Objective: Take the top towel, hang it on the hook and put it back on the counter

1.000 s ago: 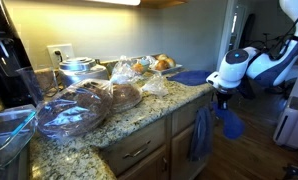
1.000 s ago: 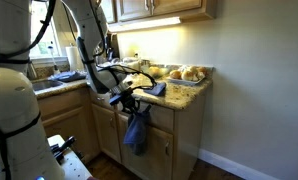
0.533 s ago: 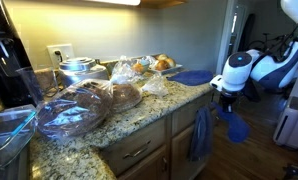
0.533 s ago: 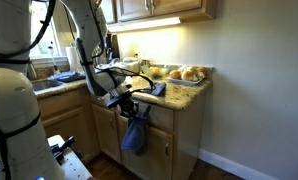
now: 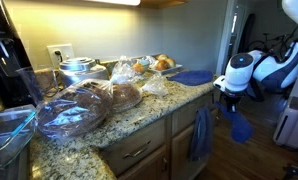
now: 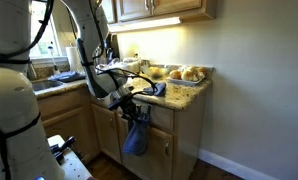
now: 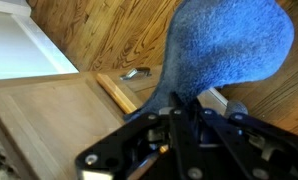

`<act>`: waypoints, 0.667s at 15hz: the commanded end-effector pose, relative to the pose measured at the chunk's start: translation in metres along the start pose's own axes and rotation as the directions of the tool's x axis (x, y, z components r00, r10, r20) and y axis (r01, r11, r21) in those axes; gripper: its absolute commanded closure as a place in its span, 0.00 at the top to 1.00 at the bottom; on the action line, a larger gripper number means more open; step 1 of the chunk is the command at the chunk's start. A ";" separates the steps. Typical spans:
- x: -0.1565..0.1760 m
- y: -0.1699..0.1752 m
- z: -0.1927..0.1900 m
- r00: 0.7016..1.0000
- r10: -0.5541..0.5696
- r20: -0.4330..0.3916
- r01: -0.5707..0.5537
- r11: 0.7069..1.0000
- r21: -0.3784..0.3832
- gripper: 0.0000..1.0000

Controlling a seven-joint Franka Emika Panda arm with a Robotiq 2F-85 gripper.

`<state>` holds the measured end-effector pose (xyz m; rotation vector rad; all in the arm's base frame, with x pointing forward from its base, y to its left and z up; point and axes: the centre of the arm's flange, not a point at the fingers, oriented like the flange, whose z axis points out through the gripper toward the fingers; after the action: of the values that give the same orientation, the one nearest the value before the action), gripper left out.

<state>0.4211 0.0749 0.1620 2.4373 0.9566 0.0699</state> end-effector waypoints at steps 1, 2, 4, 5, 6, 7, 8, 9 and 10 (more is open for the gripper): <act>-0.016 0.014 -0.013 1.000 0.029 0.001 -0.029 0.998 -0.056 0.05; -0.015 0.017 -0.017 0.999 0.034 -0.001 -0.034 0.997 -0.064 0.05; -0.012 0.019 -0.018 0.999 0.037 -0.009 -0.037 0.997 -0.066 0.05; -0.009 0.020 -0.015 0.999 0.039 -0.011 -0.040 0.997 -0.061 0.05; -0.007 0.021 -0.013 0.999 0.042 -0.013 -0.043 0.998 -0.056 0.05; -0.005 0.022 -0.011 0.999 0.045 -0.018 -0.046 0.998 -0.050 0.05; -0.003 0.022 -0.010 0.999 0.048 -0.021 -0.048 0.998 -0.043 0.05; -0.002 0.022 -0.011 0.999 0.048 -0.025 -0.049 0.998 -0.041 0.05; -0.001 0.021 -0.012 0.998 0.048 -0.033 -0.049 0.998 -0.036 0.05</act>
<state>0.4321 0.0687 0.1786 2.4293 0.9190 0.1146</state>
